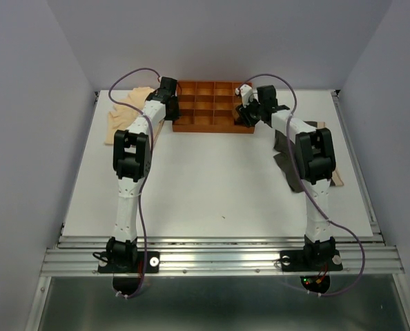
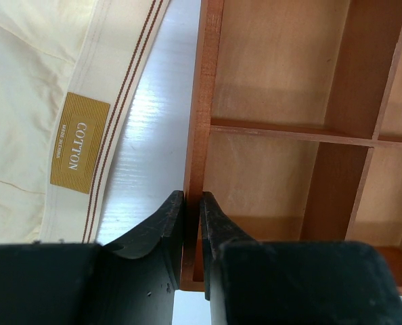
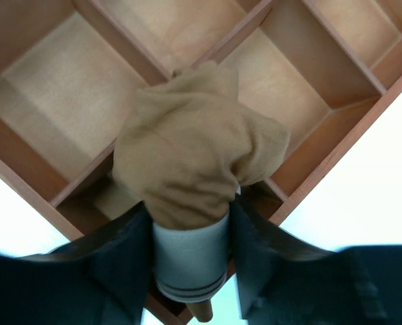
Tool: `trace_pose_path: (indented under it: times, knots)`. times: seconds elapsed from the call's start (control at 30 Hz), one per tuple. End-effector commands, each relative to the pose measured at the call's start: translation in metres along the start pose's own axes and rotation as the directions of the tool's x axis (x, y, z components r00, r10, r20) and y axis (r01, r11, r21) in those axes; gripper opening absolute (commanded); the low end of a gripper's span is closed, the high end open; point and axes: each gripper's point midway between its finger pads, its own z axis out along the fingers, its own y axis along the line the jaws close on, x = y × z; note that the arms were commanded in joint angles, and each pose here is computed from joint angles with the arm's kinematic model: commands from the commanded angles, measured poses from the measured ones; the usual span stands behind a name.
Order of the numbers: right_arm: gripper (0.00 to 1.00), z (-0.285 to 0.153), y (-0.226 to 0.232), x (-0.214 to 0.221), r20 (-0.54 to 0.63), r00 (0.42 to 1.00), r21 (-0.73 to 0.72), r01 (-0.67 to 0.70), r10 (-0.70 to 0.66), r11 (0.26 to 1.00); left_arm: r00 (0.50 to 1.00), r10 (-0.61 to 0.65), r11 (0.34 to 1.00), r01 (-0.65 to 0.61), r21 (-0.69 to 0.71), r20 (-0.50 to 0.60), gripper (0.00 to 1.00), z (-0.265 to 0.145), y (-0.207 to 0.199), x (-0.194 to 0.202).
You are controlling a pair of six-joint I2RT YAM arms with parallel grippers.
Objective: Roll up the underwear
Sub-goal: Place the rolled underwear into the container
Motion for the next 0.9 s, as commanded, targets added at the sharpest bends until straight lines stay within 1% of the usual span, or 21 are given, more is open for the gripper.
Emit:
trace_pose_path:
  times: [0.0, 0.07, 0.1, 0.2, 0.4, 0.67, 0.77, 0.87]
  knots:
    - [0.54, -0.020, 0.016, 0.005, -0.065, 0.993, -0.073, -0.101, 0.096, 0.992, 0.997, -0.040, 0.999, 0.038, 0.027, 0.073, 0.22, -0.013, -0.002, -0.024]
    - [0.57, -0.024, 0.010, -0.011, -0.029, 0.995, -0.065, -0.093, 0.091, 0.994, 0.997, -0.040, 0.999, 0.038, 0.027, 0.073, 0.22, -0.014, -0.002, -0.024]
    - [0.61, -0.028, 0.008, -0.019, -0.010, 0.996, -0.062, -0.092, 0.092, 0.994, 0.997, -0.040, 0.999, 0.038, 0.027, 0.072, 0.22, -0.013, -0.002, -0.024]
    - [0.62, -0.036, 0.004, -0.037, 0.032, 0.996, -0.054, -0.081, 0.083, 0.995, 0.997, -0.040, 0.999, 0.038, 0.029, 0.073, 0.22, -0.012, -0.003, -0.024]
    - [0.68, -0.051, -0.006, -0.068, 0.110, 0.991, -0.028, -0.068, 0.070, 0.997, 0.997, -0.042, 0.999, 0.040, 0.035, 0.070, 0.22, -0.011, -0.003, -0.024]
    - [0.69, -0.065, -0.002, -0.101, 0.214, 0.974, -0.065, -0.065, 0.077, 0.996, 0.997, -0.041, 0.998, 0.038, 0.040, 0.070, 0.22, -0.011, -0.004, -0.025]
    - [0.69, -0.063, -0.006, -0.108, 0.242, 0.966, -0.058, -0.074, 0.086, 0.996, 0.997, -0.042, 0.998, 0.040, 0.042, 0.070, 0.22, -0.011, -0.005, -0.025]
    - [0.69, -0.051, -0.006, -0.106, 0.239, 0.966, -0.043, -0.087, 0.095, 0.995, 0.997, -0.042, 0.998, 0.040, 0.042, 0.070, 0.22, -0.010, -0.005, -0.025]
